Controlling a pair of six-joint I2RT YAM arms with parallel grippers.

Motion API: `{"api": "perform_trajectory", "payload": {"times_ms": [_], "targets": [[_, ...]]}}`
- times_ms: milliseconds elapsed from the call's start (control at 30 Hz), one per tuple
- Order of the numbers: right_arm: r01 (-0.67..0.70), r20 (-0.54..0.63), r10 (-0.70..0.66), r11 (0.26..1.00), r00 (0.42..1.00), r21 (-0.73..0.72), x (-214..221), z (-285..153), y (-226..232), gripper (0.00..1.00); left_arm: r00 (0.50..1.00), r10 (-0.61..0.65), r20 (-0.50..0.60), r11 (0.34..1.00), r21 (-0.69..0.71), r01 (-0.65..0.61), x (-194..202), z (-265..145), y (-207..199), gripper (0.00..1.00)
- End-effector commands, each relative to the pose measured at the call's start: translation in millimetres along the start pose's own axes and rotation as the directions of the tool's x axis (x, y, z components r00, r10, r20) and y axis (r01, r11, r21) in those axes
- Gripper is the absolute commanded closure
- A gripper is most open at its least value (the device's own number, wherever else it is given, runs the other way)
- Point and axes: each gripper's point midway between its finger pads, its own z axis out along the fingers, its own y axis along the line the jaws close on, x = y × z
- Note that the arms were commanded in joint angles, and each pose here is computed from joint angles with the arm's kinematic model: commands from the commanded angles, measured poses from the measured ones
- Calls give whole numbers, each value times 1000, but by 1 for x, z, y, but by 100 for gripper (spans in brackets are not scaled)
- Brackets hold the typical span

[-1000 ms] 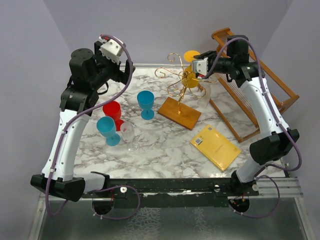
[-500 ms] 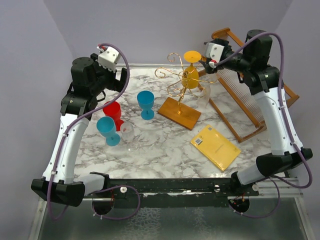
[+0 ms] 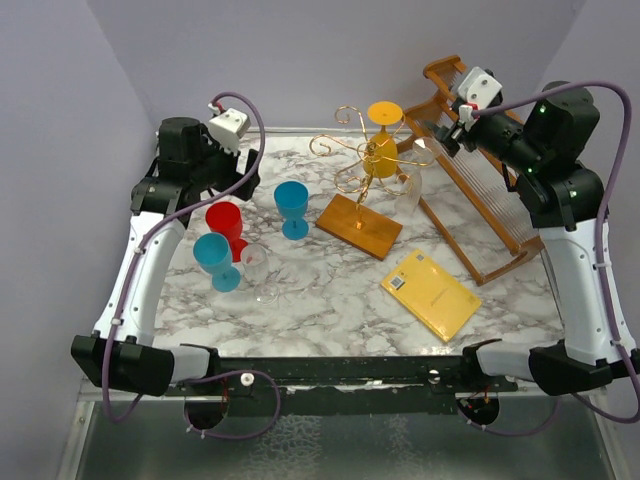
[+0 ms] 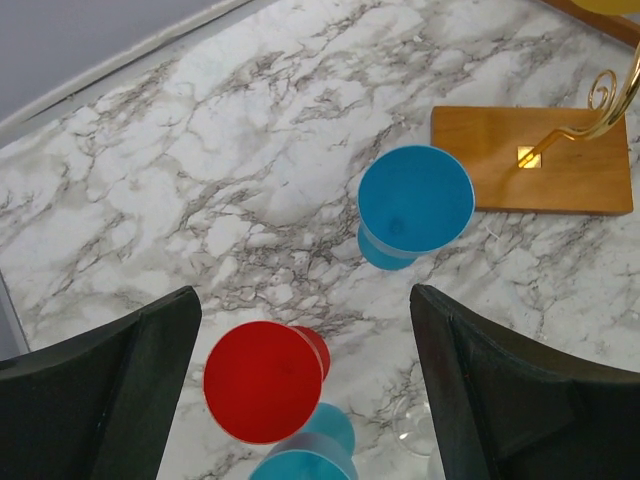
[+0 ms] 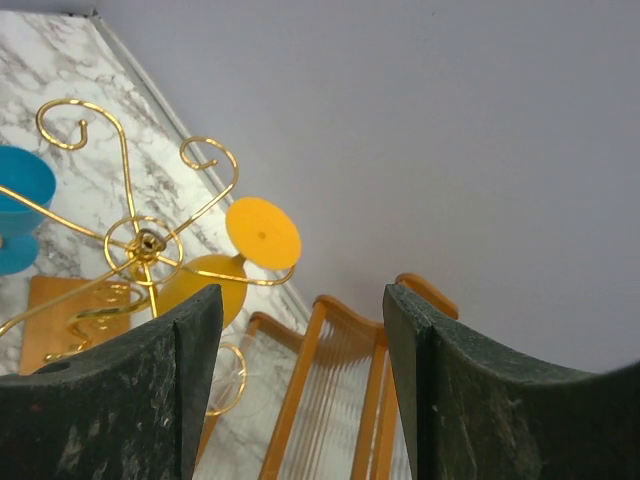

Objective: Place the wine glass upside down on the wine glass rack

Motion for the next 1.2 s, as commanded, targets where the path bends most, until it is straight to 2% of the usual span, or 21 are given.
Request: {"api": "perform_trajectory", "payload": {"times_ms": [0,233,533,933,1167], "targets": [[-128,-89,130,991,987,31,23,-11,13,35,997,27,-71,996,84,-21,10,-2,-12,12],[-194,-70,194,981,978,14,20,-24,19,34,993,-28,-114,991,123,42,20,31,-20,15],[-211,-82,214,976,973,51,26,-43,13,34,981,-90,-170,985,130,113,24,84,-24,22],[-213,-87,219,974,972,73,29,-53,9,34,944,-143,-297,976,113,183,64,130,-30,44],[-217,-90,222,974,971,65,33,-51,10,34,938,-144,-315,977,105,185,79,138,-29,58]]}}
